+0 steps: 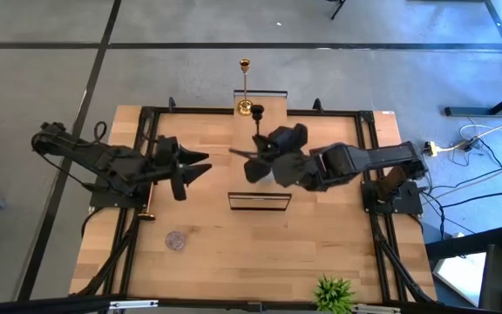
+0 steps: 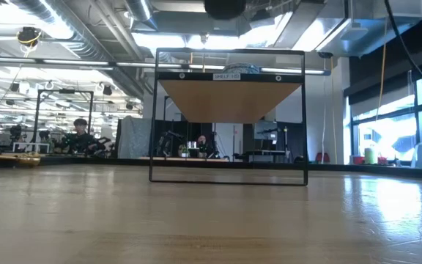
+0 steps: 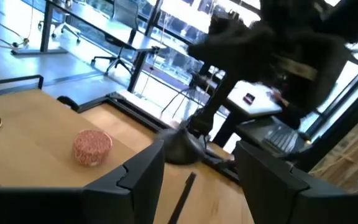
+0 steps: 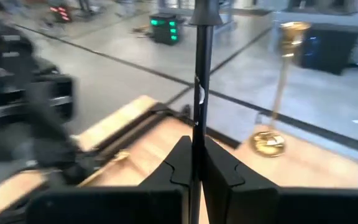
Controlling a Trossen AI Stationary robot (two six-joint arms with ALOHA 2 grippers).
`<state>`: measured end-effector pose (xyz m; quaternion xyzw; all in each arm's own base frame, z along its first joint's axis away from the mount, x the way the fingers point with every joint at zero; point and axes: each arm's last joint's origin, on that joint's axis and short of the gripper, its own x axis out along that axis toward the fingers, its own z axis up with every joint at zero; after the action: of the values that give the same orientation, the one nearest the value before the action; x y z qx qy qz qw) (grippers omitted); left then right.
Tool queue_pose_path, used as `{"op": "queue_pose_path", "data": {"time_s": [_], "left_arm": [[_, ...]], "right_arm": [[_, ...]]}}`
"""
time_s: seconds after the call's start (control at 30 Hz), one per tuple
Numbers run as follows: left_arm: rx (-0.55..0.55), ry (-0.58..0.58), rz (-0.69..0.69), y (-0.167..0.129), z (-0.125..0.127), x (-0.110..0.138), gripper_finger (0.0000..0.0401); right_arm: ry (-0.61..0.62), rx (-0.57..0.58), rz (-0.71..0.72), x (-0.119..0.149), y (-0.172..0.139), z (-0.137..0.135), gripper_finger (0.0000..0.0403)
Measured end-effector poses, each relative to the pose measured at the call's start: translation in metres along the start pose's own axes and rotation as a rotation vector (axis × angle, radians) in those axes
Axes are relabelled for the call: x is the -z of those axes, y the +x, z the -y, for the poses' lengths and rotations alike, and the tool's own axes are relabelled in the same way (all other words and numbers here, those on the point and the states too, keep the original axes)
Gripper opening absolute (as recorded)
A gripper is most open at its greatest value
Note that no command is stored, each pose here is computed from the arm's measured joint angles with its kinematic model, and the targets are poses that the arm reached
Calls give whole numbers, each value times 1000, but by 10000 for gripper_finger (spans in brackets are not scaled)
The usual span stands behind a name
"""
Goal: Pick & Place candle stick holders
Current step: Put the black candle holder on the shelf
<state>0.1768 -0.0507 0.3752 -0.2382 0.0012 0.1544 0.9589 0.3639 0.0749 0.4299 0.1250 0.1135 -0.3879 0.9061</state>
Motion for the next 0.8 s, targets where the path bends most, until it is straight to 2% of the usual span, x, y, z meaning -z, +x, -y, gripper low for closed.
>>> {"op": "queue_pose_path", "data": {"time_s": [0.07,0.17,0.3,0.43,0.6,0.7,0.8], "left_arm": [[-14,11,-7,0,0,2,191],[-42,18,1,0,-1,3,191],[-89,43,28,0,-2,2,191],[-185,74,77,1,-6,0,191],[-330,74,156,4,-18,-8,191],[-398,63,192,8,-29,-15,191],[-455,25,232,13,-40,-22,191]], "right_arm": [[-18,-8,-30,-2,9,5,15],[-83,-90,-79,-5,16,6,15],[-218,-195,-109,-2,10,0,15],[-338,-287,-151,-2,4,2,15],[-486,-320,-209,-2,-3,13,15],[-526,-349,-221,-9,-2,22,15],[-551,-327,-240,-19,2,40,15]]}}
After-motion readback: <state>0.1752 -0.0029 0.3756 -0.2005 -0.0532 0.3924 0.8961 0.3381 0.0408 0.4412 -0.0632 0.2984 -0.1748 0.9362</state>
